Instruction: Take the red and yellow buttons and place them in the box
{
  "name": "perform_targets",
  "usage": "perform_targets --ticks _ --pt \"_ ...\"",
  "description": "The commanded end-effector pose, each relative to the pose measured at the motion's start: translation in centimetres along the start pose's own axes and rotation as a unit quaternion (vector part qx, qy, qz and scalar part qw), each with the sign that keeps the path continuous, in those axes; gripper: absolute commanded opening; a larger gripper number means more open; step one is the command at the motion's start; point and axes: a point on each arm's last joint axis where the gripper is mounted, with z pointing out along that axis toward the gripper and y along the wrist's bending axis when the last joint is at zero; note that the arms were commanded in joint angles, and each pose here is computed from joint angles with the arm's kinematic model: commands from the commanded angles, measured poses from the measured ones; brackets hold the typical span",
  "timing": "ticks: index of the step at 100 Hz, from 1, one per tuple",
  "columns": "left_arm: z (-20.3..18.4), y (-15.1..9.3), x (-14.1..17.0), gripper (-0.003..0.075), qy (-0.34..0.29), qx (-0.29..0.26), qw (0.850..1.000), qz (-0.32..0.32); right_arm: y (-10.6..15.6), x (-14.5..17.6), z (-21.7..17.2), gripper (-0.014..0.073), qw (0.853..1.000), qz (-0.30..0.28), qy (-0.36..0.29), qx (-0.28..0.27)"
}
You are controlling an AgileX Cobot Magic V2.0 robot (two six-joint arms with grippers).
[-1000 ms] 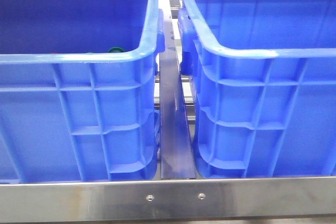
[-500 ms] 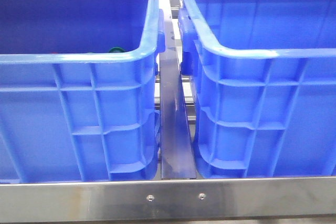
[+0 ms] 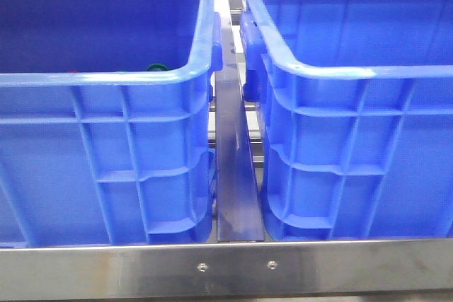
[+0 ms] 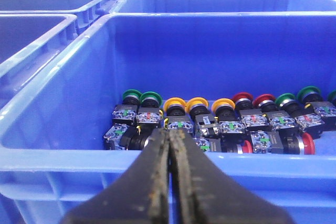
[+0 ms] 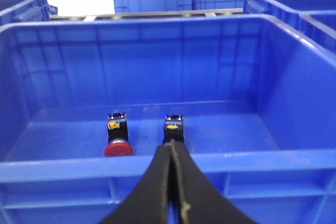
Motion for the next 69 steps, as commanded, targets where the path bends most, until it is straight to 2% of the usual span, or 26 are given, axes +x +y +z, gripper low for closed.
perform_targets --ticks 1,69 --pt "-0.20 -0.06 -0.26 -0.0020 -0.046 0.004 0.999 -0.005 0.07 -0.70 -0.18 -0.0068 0.999 -0.015 -0.050 -0.003" --pt "-0.20 -0.06 -0.26 -0.0020 -0.046 0.004 0.999 -0.005 0.04 -0.44 -0.15 -0.0068 0.999 -0.019 -0.036 -0.001"
